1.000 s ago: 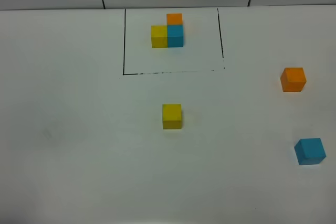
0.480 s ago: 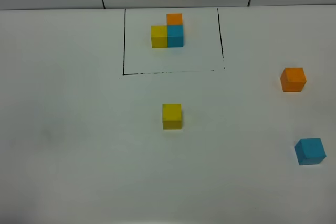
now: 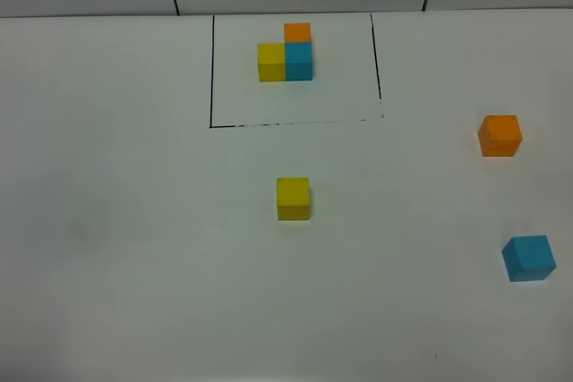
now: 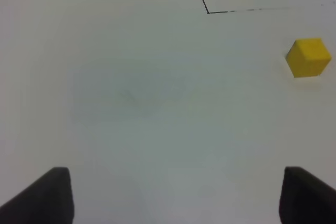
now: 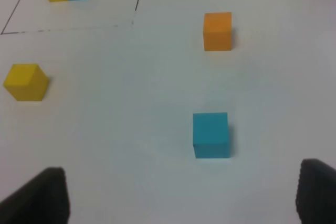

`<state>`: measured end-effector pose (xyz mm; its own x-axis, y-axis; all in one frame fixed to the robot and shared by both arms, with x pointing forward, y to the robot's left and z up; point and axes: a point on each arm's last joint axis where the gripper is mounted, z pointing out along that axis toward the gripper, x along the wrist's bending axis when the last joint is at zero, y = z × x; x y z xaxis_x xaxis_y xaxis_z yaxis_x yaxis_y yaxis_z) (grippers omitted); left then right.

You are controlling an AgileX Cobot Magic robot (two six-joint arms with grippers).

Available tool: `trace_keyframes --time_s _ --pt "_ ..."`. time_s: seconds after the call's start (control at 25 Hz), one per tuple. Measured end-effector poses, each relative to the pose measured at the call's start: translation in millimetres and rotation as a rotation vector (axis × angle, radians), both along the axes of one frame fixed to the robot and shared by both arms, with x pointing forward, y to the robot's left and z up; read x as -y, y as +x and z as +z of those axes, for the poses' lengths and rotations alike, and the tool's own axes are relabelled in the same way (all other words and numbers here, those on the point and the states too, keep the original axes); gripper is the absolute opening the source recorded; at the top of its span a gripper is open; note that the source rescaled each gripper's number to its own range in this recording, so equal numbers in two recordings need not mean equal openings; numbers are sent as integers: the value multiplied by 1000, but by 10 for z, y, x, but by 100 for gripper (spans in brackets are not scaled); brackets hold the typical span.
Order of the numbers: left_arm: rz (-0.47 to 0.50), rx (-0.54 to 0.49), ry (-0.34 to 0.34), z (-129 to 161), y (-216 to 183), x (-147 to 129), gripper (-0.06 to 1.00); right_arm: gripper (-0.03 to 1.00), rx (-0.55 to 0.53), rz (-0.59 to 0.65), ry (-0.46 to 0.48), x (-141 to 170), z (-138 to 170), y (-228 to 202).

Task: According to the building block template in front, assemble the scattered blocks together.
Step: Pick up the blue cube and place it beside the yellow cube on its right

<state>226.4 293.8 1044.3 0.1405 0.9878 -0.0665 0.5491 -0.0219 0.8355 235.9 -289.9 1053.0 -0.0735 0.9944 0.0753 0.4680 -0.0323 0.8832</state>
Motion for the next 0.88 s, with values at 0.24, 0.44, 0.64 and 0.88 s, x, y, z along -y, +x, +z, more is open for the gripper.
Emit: trace_keyframes --time_s 0.24,0.44,0.64,0.88 --pt "1 -1 0 -4 1 0 81 75 0 0 0 0 0 0" --pt "1 -2 0 -4 1 0 81 75 0 0 0 0 0 0" --pt "2 -2 0 -4 1 0 81 75 0 0 0 0 0 0" --pt "2 -2 0 -4 1 0 81 75 0 0 0 0 0 0"
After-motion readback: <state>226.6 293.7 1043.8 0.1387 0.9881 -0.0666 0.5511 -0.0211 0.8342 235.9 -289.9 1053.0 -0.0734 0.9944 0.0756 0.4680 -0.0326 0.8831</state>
